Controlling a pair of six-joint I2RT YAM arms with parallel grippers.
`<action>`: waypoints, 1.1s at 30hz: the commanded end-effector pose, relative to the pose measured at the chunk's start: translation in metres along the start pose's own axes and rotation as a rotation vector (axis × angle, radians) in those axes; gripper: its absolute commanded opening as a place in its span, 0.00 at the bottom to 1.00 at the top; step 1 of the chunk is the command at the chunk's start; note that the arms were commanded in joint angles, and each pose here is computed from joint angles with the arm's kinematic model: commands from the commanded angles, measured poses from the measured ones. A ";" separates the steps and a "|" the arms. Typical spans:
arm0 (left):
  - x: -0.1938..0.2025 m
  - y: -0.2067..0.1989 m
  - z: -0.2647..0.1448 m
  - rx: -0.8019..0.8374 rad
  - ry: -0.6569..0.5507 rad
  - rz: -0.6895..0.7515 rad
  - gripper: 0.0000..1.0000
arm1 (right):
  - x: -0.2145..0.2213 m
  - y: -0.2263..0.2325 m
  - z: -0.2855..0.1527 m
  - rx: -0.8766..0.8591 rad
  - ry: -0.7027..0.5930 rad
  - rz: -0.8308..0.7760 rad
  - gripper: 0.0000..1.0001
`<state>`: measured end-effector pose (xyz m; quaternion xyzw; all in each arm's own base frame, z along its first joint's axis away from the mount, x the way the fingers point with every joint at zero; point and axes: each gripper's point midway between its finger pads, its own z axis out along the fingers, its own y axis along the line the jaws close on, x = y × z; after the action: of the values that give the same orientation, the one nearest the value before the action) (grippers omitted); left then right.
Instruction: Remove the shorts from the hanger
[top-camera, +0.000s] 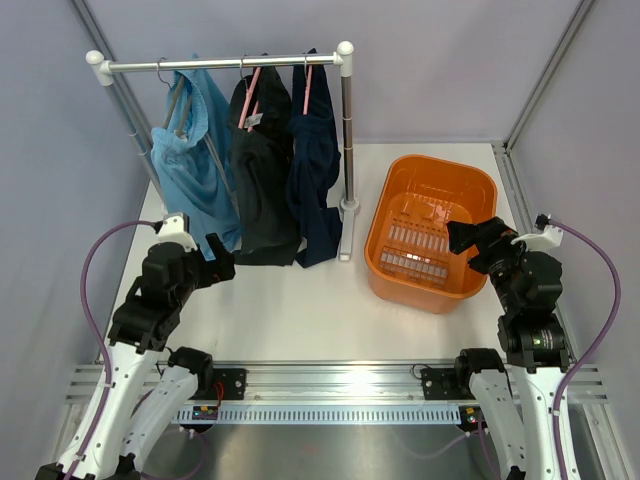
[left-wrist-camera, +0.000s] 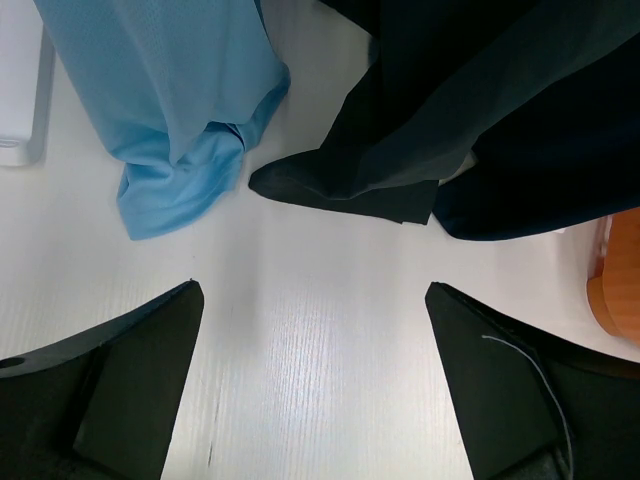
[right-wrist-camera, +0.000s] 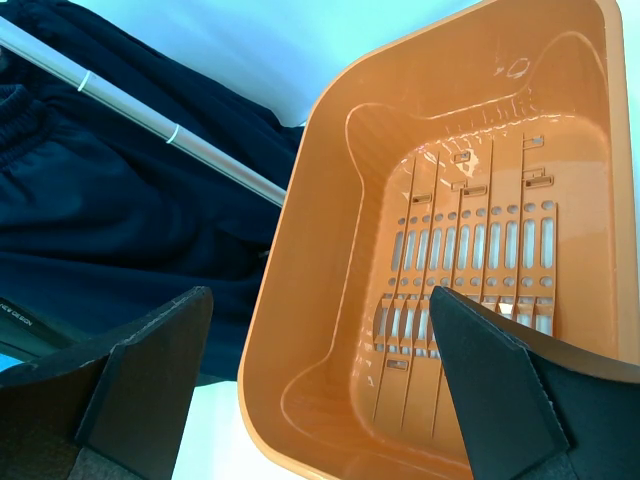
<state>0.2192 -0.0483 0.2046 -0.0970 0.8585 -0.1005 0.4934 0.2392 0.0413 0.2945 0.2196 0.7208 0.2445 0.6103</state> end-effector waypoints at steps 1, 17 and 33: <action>-0.019 -0.007 -0.006 0.028 -0.062 -0.015 0.99 | -0.010 0.009 -0.004 -0.035 -0.035 -0.016 0.99; -0.077 -0.037 -0.058 0.186 -0.253 -0.008 0.99 | -0.006 0.002 -0.003 -0.015 -0.023 -0.059 0.99; -0.308 -0.101 -0.069 0.130 -0.555 0.025 0.97 | 0.003 -0.002 0.022 -0.014 0.038 -0.104 0.99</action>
<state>0.2821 -0.0645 0.5139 -0.0712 0.6811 -0.1651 0.7098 0.2544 0.0388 0.2744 0.1949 0.7535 0.2102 0.5916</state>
